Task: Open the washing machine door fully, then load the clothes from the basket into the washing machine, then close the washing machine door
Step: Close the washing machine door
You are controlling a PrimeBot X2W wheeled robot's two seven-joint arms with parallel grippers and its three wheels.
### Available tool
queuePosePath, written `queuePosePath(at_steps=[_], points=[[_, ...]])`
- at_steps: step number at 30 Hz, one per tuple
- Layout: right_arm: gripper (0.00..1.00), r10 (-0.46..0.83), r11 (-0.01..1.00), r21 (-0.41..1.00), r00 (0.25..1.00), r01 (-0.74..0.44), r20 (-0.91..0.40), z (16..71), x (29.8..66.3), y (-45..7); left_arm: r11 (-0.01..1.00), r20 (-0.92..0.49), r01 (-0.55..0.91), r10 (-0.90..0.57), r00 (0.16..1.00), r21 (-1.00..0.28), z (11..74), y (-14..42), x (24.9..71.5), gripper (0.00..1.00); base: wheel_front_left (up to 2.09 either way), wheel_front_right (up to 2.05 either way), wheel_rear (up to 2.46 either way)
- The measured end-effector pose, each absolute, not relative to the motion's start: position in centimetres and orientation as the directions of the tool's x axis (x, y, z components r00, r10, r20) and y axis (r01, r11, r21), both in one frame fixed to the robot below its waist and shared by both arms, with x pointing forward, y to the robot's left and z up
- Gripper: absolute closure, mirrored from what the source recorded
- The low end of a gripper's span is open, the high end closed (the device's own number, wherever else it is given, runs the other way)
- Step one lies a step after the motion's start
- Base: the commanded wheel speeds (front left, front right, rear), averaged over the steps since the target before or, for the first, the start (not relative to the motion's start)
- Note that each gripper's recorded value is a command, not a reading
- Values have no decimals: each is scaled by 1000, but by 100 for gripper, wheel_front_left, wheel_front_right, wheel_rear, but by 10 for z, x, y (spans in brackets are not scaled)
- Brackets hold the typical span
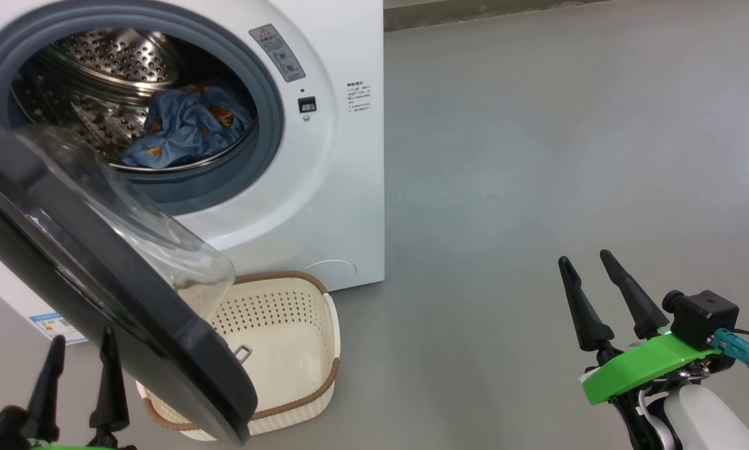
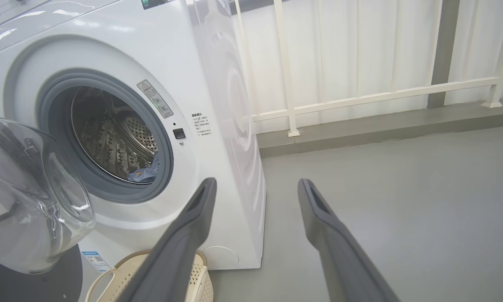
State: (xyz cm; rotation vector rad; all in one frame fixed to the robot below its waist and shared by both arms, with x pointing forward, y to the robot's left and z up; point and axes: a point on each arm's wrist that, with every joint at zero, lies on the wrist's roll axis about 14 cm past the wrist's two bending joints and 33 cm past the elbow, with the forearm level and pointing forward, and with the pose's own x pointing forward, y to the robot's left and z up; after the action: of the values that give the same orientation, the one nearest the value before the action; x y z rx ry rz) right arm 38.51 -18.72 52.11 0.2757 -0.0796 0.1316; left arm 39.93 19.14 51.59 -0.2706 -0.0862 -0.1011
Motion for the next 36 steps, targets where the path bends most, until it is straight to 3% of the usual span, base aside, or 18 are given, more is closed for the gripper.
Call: queuePosePath(at_steps=[36], points=[[0, 160, 952, 248, 983, -177, 88, 519, 389, -175, 964, 96, 99, -77, 992, -248, 512, 192, 388, 0, 0, 0, 0]])
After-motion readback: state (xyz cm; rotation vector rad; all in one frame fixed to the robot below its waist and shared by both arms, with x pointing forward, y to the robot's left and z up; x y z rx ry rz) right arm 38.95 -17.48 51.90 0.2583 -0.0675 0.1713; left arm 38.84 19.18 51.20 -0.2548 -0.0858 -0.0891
